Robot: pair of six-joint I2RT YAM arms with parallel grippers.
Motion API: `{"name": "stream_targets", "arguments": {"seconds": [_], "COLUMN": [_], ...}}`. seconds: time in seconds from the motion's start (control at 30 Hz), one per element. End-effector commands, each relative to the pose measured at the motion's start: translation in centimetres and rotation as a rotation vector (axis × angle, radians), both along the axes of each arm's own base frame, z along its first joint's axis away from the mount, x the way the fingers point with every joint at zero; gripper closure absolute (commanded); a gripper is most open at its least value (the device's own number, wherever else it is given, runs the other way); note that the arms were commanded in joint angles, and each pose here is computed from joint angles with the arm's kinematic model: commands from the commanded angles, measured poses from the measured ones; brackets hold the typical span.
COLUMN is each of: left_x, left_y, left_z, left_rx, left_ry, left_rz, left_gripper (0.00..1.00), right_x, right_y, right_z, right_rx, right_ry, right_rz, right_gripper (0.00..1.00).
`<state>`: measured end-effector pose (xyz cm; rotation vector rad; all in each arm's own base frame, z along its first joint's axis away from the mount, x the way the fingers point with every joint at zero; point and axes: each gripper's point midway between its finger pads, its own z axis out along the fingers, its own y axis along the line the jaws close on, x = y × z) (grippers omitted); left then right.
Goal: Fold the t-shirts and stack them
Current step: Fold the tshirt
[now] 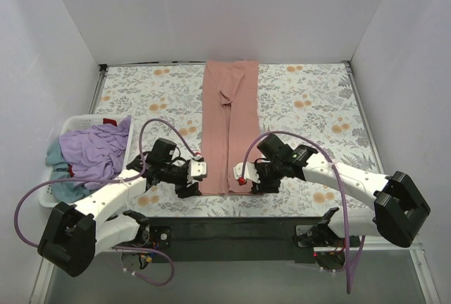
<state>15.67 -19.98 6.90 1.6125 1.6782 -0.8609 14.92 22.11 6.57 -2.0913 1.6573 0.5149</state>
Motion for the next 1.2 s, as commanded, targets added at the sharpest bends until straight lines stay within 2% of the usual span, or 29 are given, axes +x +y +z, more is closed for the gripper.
{"name": "stream_targets", "arguments": {"seconds": [0.0, 0.1, 0.43, 0.57, 0.63, 0.73, 0.77, 0.8, 0.83, 0.87, 1.03, 1.17], "left_x": [0.5, 0.9, 0.5, 0.0, -0.1, -0.4, -0.6, -0.7, -0.7, -0.7, -1.9, -3.8], "left_y": [-0.4, -0.8, -0.4, 0.2, 0.2, 0.3, 0.4, 0.5, 0.5, 0.4, -1.8, -3.0], "left_z": [-1.1, -1.7, -4.7, -5.8, -6.1, -6.6, -6.9, -7.0, -7.1, -7.0, -3.3, -0.5], "left_rx": [0.017, 0.029, 0.131, 0.174, 0.188, 0.207, 0.217, 0.223, 0.225, 0.221, 0.115, 0.046], "left_ry": [-0.120, -0.170, -0.175, -0.182, -0.191, -0.197, -0.189, -0.187, -0.184, -0.179, -0.208, -0.201], "left_rz": [-0.036, -0.031, -0.061, -0.077, -0.089, -0.107, -0.112, -0.113, -0.112, -0.110, -0.154, -0.206], "left_gripper": [0.49, 0.50, 0.51, 0.54, 0.57, 0.67, 0.72, 0.81, 0.86, 0.88, 1.00, 1.00], "right_x": [0.1, -0.6, -2.0, -2.5, -2.5, -2.7, -2.7, -2.7, -2.8, -2.9, -4.0, -5.5], "right_y": [1.4, 1.4, 0.2, -0.2, -0.6, -1.0, -1.1, -1.3, -1.5, -1.5, 0.2, 2.0], "right_z": [-0.5, -1.6, -4.9, -6.3, -6.9, -7.4, -7.5, -7.6, -7.7, -7.6, -4.2, -1.2], "right_rx": [0.039, 0.021, -0.050, -0.078, -0.094, -0.110, -0.116, -0.123, -0.130, -0.133, -0.062, -0.005], "right_ry": [-0.039, -0.031, -0.018, -0.011, -0.015, -0.017, -0.016, -0.018, -0.017, -0.020, -0.060, -0.032], "right_rz": [0.060, 0.077, 0.091, 0.088, 0.078, 0.072, 0.070, 0.066, 0.060, 0.061, 0.106, 0.158], "right_gripper": [0.41, 0.43, 0.45, 0.54, 0.55, 0.67, 0.77, 0.82, 0.88, 0.98, 0.99, 0.99]}}
